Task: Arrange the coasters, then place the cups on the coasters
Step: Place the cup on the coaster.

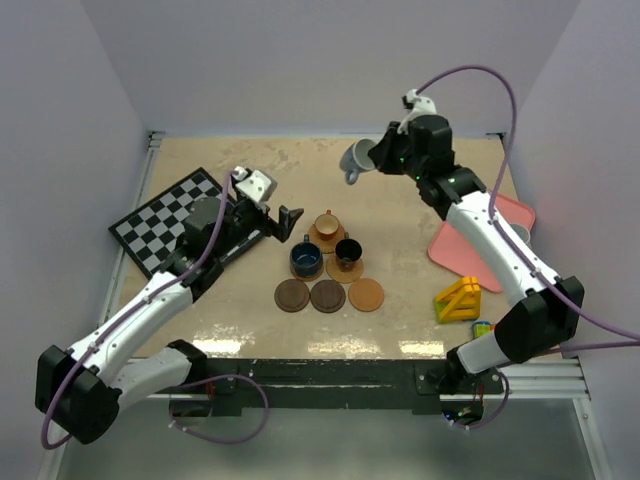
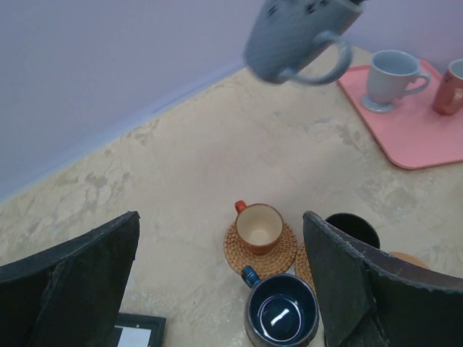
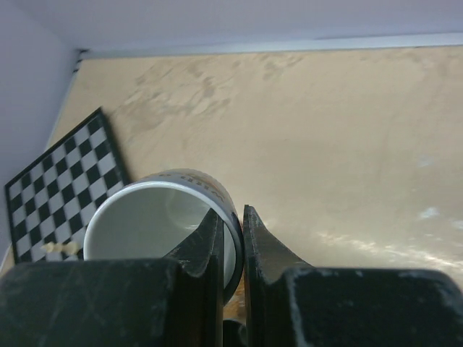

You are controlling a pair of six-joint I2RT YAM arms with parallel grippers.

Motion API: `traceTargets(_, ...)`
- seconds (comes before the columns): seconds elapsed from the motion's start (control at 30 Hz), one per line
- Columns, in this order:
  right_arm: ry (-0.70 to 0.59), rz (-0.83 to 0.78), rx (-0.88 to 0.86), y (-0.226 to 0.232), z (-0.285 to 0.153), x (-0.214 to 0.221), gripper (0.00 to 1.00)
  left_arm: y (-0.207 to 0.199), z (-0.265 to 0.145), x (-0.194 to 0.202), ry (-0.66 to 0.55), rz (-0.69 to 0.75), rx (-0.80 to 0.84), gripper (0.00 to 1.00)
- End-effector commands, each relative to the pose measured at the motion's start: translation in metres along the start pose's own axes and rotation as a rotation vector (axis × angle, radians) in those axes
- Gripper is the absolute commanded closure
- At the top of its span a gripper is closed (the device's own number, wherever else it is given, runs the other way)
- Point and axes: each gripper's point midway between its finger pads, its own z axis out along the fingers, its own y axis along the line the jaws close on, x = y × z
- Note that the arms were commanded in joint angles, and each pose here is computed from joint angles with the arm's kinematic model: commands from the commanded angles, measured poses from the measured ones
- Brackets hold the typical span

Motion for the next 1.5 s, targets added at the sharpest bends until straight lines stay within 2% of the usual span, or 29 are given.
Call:
traceTargets(0.0, -0.083, 0.091, -0.162, 0.067, -0.002, -0.012, 1.0, -0.025, -0.006, -0.034, -0.158, 0.145, 0.085, 0.0)
traceTargets(0.13, -0.063, 0.13, -0.189, 0.099, 0.0, 0.004, 1.0, -0.037, 0.0, -0.027, -0.137, 0.141, 0.103, 0.0)
traceTargets(0.47, 0.004, 0.226, -0.241, 0.152, 0.008, 0.037, 1.0, -0.024, -0.005, -0.023, -0.152, 0.155, -0.094, 0.04)
traceTargets(0.6, 0.022, 0.236, -0.263, 0.169, 0.009, 0.046, 1.0, -0.005, -0.003, -0.014, -0.09, 0.189, -0.232, 0.15)
traceTargets(0.77, 0.027, 0.24, -0.281, 0.178, 0.011, 0.049, 1.0, 0.006, -0.007, -0.01, -0.054, 0.238, -0.319, 0.3)
traceTargets(1.1, 0.021, 0.255, -0.302, 0.187, 0.011, 0.045, 1.0, -0.005, 0.003, 0.008, 0.022, 0.31, -0.282, 0.33)
traceTargets(1.23, 0.034, 0.245, -0.299, 0.187, 0.012, 0.051, 1.0, 0.002, 0.0, 0.005, 0.007, 0.302, -0.331, 0.42)
traceTargets(1.47, 0.055, 0.229, -0.289, 0.188, 0.016, 0.062, 1.0, 0.003, -0.001, 0.001, -0.013, 0.278, -0.337, 0.44)
